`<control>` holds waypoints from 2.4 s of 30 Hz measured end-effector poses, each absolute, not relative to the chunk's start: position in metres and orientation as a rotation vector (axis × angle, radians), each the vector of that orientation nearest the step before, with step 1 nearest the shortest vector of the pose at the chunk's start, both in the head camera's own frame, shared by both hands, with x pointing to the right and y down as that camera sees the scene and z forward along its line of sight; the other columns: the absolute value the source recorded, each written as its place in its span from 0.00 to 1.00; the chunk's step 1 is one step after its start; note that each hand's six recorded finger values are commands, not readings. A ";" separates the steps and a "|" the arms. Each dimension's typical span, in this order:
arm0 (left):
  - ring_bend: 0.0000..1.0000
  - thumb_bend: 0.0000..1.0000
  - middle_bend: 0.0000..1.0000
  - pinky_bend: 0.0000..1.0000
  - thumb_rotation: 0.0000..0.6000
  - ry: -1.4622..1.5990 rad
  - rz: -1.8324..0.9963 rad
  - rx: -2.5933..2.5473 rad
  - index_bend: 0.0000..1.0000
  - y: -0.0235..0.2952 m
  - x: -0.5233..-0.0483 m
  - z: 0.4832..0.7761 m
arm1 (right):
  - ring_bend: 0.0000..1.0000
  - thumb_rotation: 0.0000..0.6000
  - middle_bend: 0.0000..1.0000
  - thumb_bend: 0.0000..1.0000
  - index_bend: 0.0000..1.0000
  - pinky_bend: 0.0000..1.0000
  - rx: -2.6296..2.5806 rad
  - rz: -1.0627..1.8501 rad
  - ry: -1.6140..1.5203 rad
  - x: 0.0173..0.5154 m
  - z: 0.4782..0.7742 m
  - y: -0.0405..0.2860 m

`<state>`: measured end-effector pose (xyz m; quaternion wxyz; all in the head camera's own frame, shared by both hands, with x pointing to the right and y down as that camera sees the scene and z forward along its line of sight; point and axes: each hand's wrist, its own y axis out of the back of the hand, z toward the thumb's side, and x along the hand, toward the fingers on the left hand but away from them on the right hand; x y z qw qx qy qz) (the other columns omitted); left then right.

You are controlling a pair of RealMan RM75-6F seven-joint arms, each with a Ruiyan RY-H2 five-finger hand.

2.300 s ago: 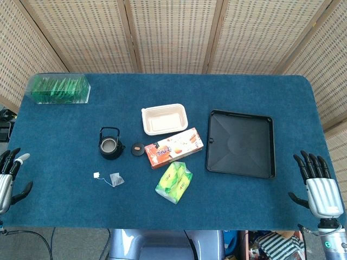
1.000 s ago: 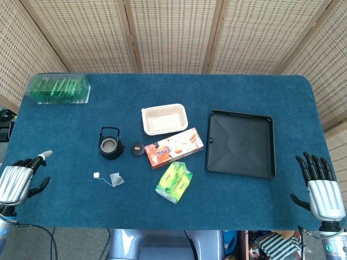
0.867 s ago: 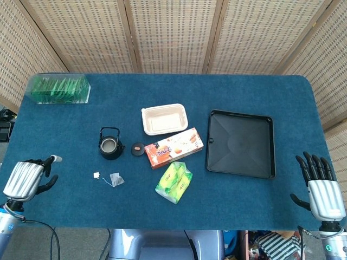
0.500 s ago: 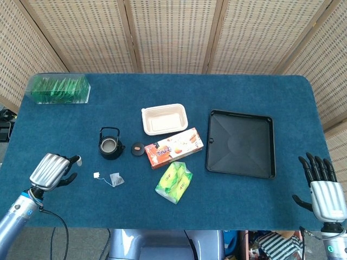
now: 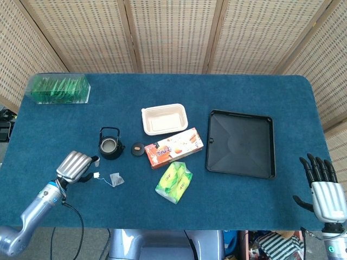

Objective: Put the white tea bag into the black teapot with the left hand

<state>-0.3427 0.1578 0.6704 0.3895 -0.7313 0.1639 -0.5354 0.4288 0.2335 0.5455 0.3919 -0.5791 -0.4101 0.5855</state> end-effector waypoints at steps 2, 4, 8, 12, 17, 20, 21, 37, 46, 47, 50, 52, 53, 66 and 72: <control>0.74 0.34 0.77 0.72 1.00 0.400 -1.370 -1.875 0.47 0.161 -0.339 0.680 | 0.00 1.00 0.11 0.02 0.10 0.09 -1.472 1.487 -1.040 0.429 0.546 0.233; 0.74 0.34 0.77 0.72 1.00 0.390 -1.376 -1.884 0.47 0.163 -0.337 0.686 | 0.00 1.00 0.11 0.02 0.10 0.09 -1.471 1.486 -1.041 0.428 0.546 0.233; 0.74 0.34 0.77 0.72 1.00 0.382 -1.389 -1.901 0.47 0.166 -0.333 0.698 | 0.00 1.00 0.11 0.02 0.10 0.09 -1.470 1.489 -1.042 0.429 0.546 0.234; 0.74 0.34 0.77 0.72 1.00 0.383 -1.416 -1.905 0.47 0.169 -0.337 0.705 | 0.00 1.00 0.11 0.02 0.10 0.09 -1.468 1.493 -1.047 0.430 0.546 0.234; 0.74 0.34 0.77 0.72 1.00 0.381 -1.460 -1.903 0.47 0.172 -0.345 0.713 | 0.00 1.00 0.11 0.02 0.10 0.09 -1.469 1.500 -1.052 0.431 0.547 0.237; 0.74 0.34 0.77 0.72 1.00 0.380 -1.484 -1.904 0.47 0.174 -0.350 0.717 | 0.00 1.00 0.11 0.02 0.10 0.09 -1.467 1.502 -1.057 0.433 0.546 0.238; 0.74 0.34 0.77 0.72 1.00 0.380 -1.488 -1.904 0.47 0.174 -0.351 0.717 | 0.00 1.00 0.11 0.02 0.10 0.09 -1.466 1.503 -1.059 0.433 0.546 0.239; 0.74 0.34 0.77 0.72 1.00 0.375 -1.534 -1.888 0.47 0.176 -0.356 0.722 | 0.00 1.00 0.11 0.02 0.10 0.09 -1.464 1.505 -1.071 0.438 0.546 0.241; 0.74 0.34 0.77 0.72 1.00 0.376 -1.543 -1.882 0.47 0.174 -0.355 0.724 | 0.00 1.00 0.11 0.02 0.10 0.09 -1.464 1.516 -1.078 0.441 0.548 0.244; 0.74 0.34 0.77 0.72 1.00 0.373 -1.544 -1.882 0.47 0.174 -0.355 0.725 | 0.00 1.00 0.11 0.02 0.10 0.09 -1.463 1.517 -1.079 0.442 0.547 0.244; 0.74 0.34 0.77 0.72 1.00 0.363 -1.546 -1.885 0.47 0.174 -0.353 0.726 | 0.00 1.00 0.11 0.02 0.10 0.09 -1.457 1.517 -1.085 0.443 0.546 0.245; 0.74 0.34 0.77 0.72 1.00 0.362 -1.547 -1.886 0.47 0.174 -0.352 0.727 | 0.00 1.00 0.11 0.02 0.10 0.09 -1.457 1.516 -1.087 0.444 0.546 0.245; 0.74 0.34 0.77 0.72 1.00 0.363 -1.547 -1.888 0.47 0.174 -0.352 0.727 | 0.00 1.00 0.11 0.02 0.10 0.09 -1.456 1.516 -1.086 0.444 0.546 0.245; 0.74 0.34 0.77 0.72 1.00 0.362 -1.549 -1.895 0.47 0.177 -0.349 0.726 | 0.00 1.00 0.11 0.02 0.10 0.09 -1.456 1.520 -1.091 0.447 0.546 0.249; 0.74 0.34 0.77 0.72 1.00 0.358 -1.546 -1.897 0.49 0.176 -0.346 0.726 | 0.00 1.00 0.11 0.02 0.10 0.09 -1.454 1.524 -1.098 0.448 0.546 0.251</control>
